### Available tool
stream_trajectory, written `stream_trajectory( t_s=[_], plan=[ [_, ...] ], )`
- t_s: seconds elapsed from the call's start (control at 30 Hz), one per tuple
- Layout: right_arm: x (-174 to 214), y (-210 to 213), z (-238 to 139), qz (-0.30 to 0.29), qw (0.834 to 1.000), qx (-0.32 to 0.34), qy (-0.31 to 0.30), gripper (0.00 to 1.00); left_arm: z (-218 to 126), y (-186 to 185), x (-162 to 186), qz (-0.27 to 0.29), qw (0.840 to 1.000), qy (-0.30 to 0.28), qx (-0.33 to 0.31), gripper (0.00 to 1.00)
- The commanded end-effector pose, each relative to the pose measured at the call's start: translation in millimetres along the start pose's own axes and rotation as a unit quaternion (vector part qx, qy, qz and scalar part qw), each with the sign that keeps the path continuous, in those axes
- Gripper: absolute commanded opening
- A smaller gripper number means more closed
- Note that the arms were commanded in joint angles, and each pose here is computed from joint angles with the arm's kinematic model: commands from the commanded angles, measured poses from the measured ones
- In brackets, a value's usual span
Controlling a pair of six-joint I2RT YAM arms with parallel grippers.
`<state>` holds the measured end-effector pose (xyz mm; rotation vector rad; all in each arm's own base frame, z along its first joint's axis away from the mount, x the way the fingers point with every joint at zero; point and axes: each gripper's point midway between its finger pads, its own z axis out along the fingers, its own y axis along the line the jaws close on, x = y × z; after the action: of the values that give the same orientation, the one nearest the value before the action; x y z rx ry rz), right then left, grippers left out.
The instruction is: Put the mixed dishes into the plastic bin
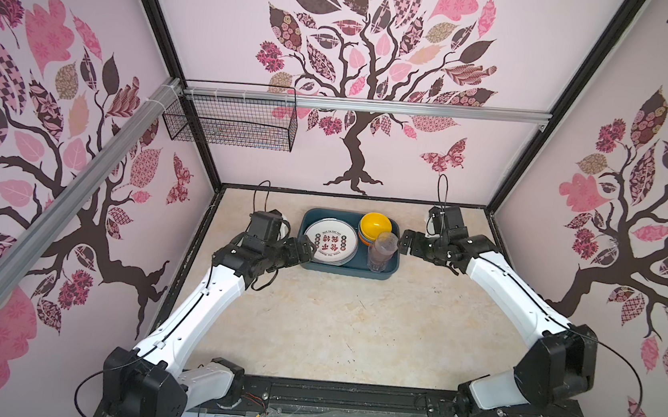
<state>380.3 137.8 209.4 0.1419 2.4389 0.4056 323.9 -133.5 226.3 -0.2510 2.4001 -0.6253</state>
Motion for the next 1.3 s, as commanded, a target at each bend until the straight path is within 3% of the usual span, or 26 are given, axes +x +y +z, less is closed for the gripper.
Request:
stream_trajectory(
  t_s=[0.0, 0.1, 0.2, 0.27, 0.37, 0.43, 0.53, 0.7, 0.8, 0.93, 1.07, 1.17, 1.27],
  plan=[
    [-32.6, -1.8, -33.9, -0.009, 0.995, 0.014, -0.098, 1.0, -18.1, 9.0, -34.8, 0.032, 0.996, -0.06, -0.055, 0.99],
    [-47.3, -19.7, -56.0, 0.005, 0.984, 0.054, -0.167, 1.0, -36.8, 30.5, -61.0, 0.048, 0.982, -0.13, -0.132, 0.99],
    [-57.3, -44.4, -77.3, 0.023, 0.964, 0.105, -0.244, 1.0, -55.9, 48.5, -82.5, 0.073, 0.955, -0.224, -0.181, 0.99],
    [-58.5, -61.1, -89.1, 0.03, 0.944, 0.131, -0.303, 0.99, -72.0, 58.0, -92.0, 0.09, 0.931, -0.291, -0.202, 0.98],
    [-50.7, -87.8, -109.7, 0.046, 0.897, 0.153, -0.411, 0.99, -85.6, 77.5, -91.9, 0.129, 0.888, -0.373, -0.237, 0.99],
    [-36.0, -101.6, -122.4, 0.039, 0.865, 0.155, -0.475, 1.0, -87.6, 92.6, -89.6, 0.149, 0.868, -0.394, -0.261, 0.99],
    [-18.8, -124.6, -126.0, 0.041, 0.839, 0.193, -0.506, 1.0, -75.9, 129.1, -85.0, 0.14, 0.87, -0.376, -0.288, 0.99],
    [2.1, -165.3, -89.9, 0.058, 0.847, 0.255, -0.463, 1.0, -38.7, 185.2, -70.7, 0.111, 0.868, -0.368, -0.314, 0.99],
    [15.4, -183.6, -71.8, 0.067, 0.845, 0.27, -0.456, 0.99, -13.4, 202.6, -63.1, 0.111, 0.869, -0.356, -0.325, 0.98],
    [27.7, -193.1, -39.6, 0.033, 0.858, 0.286, -0.425, 1.0, 15.0, 215.4, -52.4, 0.103, 0.874, -0.355, -0.314, 0.99],
    [31.8, -179.8, -25.9, -0.022, 0.865, 0.244, -0.439, 1.0, 29.8, 221.7, -50.1, 0.103, 0.875, -0.357, -0.31, 0.99],
    [36.2, -173.6, -16.6, -0.044, 0.87, 0.218, -0.44, 1.0, 50.5, 209.8, -50.6, 0.141, 0.893, -0.328, -0.274, 0.99],
    [37.6, -160.2, -8.5, -0.082, 0.872, 0.177, -0.448, 0.99, 62.1, 207.2, -45.8, 0.161, 0.893, -0.336, -0.252, 0.99]
  ],
)
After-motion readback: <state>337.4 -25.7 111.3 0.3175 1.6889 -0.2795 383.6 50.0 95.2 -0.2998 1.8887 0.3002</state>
